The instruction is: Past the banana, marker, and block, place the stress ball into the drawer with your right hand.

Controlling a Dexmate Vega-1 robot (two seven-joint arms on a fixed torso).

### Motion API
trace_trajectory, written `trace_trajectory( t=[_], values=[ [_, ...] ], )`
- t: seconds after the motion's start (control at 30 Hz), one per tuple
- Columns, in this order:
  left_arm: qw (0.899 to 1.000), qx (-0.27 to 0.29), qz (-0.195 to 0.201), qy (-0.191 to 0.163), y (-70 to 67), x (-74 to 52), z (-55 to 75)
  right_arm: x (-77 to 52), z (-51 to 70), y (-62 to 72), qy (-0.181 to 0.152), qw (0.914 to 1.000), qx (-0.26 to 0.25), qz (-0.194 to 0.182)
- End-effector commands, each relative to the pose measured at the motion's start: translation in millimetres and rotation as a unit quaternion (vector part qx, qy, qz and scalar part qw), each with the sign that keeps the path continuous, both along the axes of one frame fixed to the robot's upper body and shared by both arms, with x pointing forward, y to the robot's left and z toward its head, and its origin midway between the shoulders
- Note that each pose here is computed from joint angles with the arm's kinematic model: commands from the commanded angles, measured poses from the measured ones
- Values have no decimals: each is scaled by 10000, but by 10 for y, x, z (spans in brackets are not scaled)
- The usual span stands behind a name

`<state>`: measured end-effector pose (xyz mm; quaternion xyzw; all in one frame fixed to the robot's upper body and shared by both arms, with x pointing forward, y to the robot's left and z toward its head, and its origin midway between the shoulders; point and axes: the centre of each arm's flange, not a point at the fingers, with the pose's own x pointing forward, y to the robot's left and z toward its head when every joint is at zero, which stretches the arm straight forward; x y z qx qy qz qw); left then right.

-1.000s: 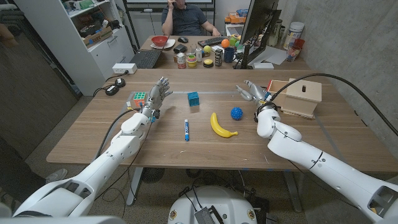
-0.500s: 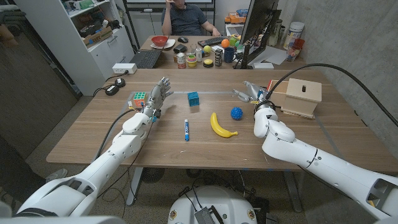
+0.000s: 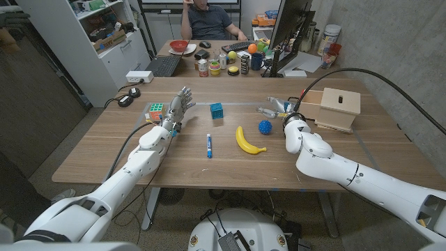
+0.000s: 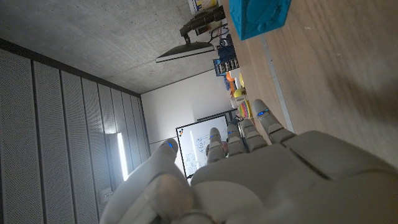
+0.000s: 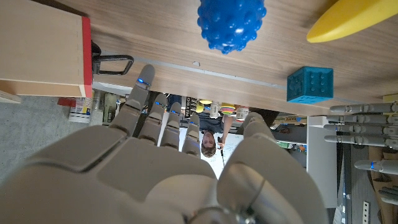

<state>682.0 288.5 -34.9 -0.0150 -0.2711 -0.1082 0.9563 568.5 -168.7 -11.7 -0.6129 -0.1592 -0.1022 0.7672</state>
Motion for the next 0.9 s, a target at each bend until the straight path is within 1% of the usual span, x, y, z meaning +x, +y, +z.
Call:
trace_trajectory(
  t=[0.03,0.13,0.37,0.43,0.9],
  values=[
    [10000,-3,-30,1,-12,20,6,63,-59,69,220,9986,-359,-311],
    [10000,-8,-33,7,-10,23,4,73,-70,90,264,9980,-433,-375],
    [10000,-15,-27,13,5,28,1,93,-110,120,430,9970,-550,-349],
    [10000,-19,-26,17,10,32,0,92,-119,146,498,9959,-658,-378],
    [10000,-23,-62,17,-5,27,-4,90,-149,251,686,9923,-946,-422]
  ],
)
